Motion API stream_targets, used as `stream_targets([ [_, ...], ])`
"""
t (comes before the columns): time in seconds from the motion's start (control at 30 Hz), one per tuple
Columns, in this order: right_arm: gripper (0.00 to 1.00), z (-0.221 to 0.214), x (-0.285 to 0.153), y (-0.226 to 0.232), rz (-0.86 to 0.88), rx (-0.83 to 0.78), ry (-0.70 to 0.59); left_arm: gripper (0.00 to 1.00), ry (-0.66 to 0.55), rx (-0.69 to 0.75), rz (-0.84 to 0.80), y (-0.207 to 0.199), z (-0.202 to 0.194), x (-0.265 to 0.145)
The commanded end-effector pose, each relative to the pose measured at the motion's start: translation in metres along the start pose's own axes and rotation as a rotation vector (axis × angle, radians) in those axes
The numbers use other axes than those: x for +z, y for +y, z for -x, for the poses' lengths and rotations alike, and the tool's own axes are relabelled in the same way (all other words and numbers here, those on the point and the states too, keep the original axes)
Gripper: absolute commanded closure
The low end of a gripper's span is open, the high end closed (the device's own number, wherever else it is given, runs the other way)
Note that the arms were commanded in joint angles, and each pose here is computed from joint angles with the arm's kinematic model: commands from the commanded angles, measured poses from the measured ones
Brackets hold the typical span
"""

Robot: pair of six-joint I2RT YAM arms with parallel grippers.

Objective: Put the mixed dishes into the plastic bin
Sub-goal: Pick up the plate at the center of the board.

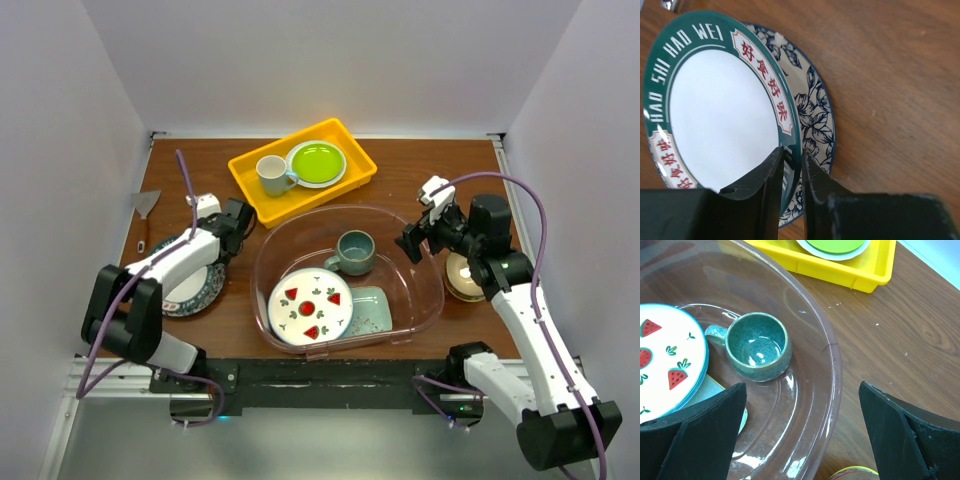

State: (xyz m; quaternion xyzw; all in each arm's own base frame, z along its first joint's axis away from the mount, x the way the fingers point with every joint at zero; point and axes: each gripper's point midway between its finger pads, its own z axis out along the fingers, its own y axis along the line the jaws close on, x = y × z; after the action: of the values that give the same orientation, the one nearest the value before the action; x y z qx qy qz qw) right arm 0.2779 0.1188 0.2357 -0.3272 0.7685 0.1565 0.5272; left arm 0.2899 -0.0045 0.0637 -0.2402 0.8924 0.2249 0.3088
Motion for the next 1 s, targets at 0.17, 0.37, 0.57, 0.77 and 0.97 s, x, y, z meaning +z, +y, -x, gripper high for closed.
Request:
stream_targets([
  [0.17,0.01,0.009,-0.003,-0.001,-0.005,-0.027,-0.039,1.00,-0.178,-0.094,-0.089,0.010,0.069,-0.042],
  [0.37,0.01,0.010,-0.003,-0.002,-0.007,-0.028,-0.039,1.00,-0.231,-0.077,-0.137,0.016,0.088,-0.061],
  [0.57,0.01,0.009,-0.002,-0.002,-0.006,-0.027,-0.036,1.00,-0.283,-0.070,-0.230,0.016,0.106,-0.085],
  [0.77,0.01,0.008,-0.001,-0.002,-0.005,-0.026,-0.035,1.00,-0.389,-0.081,-0.386,0.017,0.137,-0.127],
  [0.97,0.01,0.006,0.000,-0.002,-0.002,-0.024,-0.030,1.00,-0.489,-0.056,-0.576,0.015,0.157,-0.172],
])
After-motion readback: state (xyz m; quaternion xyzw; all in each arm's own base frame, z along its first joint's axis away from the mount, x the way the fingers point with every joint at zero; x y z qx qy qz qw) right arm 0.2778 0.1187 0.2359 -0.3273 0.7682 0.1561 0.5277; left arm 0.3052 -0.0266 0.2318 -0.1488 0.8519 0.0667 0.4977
